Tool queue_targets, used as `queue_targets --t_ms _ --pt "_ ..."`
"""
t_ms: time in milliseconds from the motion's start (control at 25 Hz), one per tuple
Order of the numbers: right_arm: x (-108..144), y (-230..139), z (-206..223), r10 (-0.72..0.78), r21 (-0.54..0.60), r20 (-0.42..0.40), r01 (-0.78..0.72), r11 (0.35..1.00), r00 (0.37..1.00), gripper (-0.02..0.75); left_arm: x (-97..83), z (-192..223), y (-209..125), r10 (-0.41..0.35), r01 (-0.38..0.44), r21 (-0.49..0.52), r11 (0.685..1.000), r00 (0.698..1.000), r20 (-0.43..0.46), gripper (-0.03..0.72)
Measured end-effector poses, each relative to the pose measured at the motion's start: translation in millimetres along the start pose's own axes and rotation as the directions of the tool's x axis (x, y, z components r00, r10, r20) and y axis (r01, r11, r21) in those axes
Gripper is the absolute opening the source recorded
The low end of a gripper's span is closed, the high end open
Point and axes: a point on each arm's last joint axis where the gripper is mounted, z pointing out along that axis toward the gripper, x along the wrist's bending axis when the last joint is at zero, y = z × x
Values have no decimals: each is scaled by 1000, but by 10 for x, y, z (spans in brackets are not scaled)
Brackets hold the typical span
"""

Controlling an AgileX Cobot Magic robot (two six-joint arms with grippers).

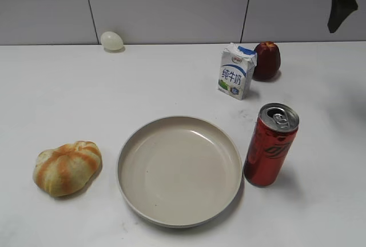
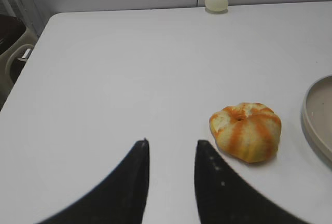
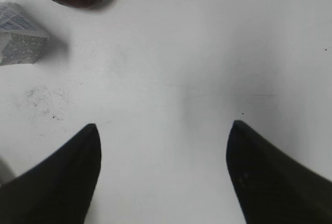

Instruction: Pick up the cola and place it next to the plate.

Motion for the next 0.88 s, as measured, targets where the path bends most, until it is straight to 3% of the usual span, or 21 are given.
queue_targets --t_ms 240,680,880 --pt "18 -360 -338 -4 -6 -63 4 1000 998 572 0 0 0 0 0 0 1000 1000 0 236" --pt "-79 -1708 -794 -51 15 -69 52 999 996 566 0 0 0 0 0 0 1000 1000 0 236" --pt "-113 -2189 -804 -51 -50 -69 48 998 996 559 0 0 0 0 0 0 1000 1000 0 236"
